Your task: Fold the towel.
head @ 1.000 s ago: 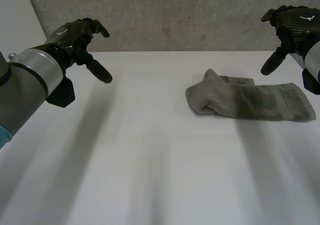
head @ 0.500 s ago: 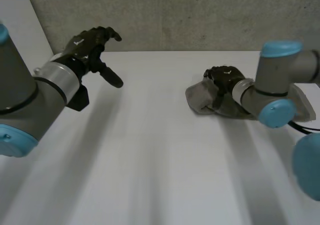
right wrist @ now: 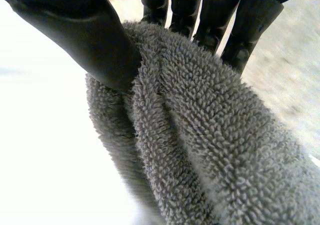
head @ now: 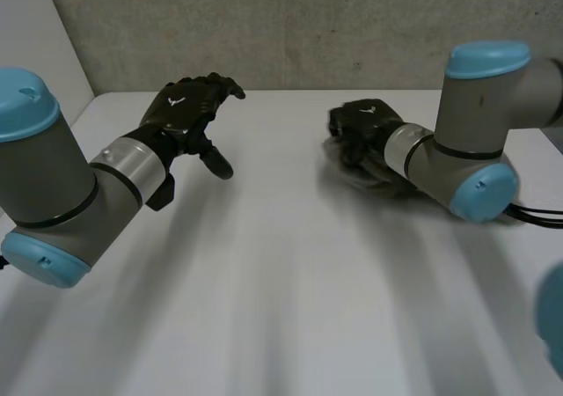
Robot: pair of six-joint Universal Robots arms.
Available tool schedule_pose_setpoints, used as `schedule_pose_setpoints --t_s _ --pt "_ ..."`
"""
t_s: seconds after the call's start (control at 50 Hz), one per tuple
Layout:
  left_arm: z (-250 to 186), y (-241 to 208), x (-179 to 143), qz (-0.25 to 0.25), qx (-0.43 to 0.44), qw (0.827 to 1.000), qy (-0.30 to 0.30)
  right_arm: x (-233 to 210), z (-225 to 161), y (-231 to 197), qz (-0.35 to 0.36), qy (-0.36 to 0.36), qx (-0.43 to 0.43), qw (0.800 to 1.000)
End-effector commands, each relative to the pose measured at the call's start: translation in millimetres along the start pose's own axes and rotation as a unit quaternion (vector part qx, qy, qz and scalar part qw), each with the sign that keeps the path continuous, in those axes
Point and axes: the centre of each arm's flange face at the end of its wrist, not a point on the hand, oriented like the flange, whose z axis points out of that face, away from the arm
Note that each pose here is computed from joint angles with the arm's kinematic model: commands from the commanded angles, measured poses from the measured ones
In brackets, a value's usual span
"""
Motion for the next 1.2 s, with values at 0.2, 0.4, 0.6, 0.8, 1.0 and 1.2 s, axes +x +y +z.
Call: schedule_pose_setpoints --t_s 0.2,0.4,0.6,0.8,1.0,1.2 --pt "-1 -10 -5 0.002 0.011 1.000 -0.012 -125 -84 23 -0.025 -0.125 -0.018 0.992" --pt "-8 9 2 -0.007 -0.036 0.999 -0.001 -27 -83 24 -0.034 0.056 -0.057 0.996" --pt "-32 43 5 -0.032 -0.141 0.989 -0.012 -1 -77 37 -0.029 0.067 -0.054 0.996" --pt "-51 78 3 -0.027 -0.223 0.974 -0.035 -9 -55 56 -0.073 0.020 -0.064 0.995" --pt "-62 114 -2 0.069 -0.288 0.953 -0.060 -13 -51 69 -0.076 0.004 -0.077 0.994" --pt "-60 126 -7 0.081 -0.302 0.947 -0.076 -31 -48 77 -0.076 -0.040 -0.077 0.993"
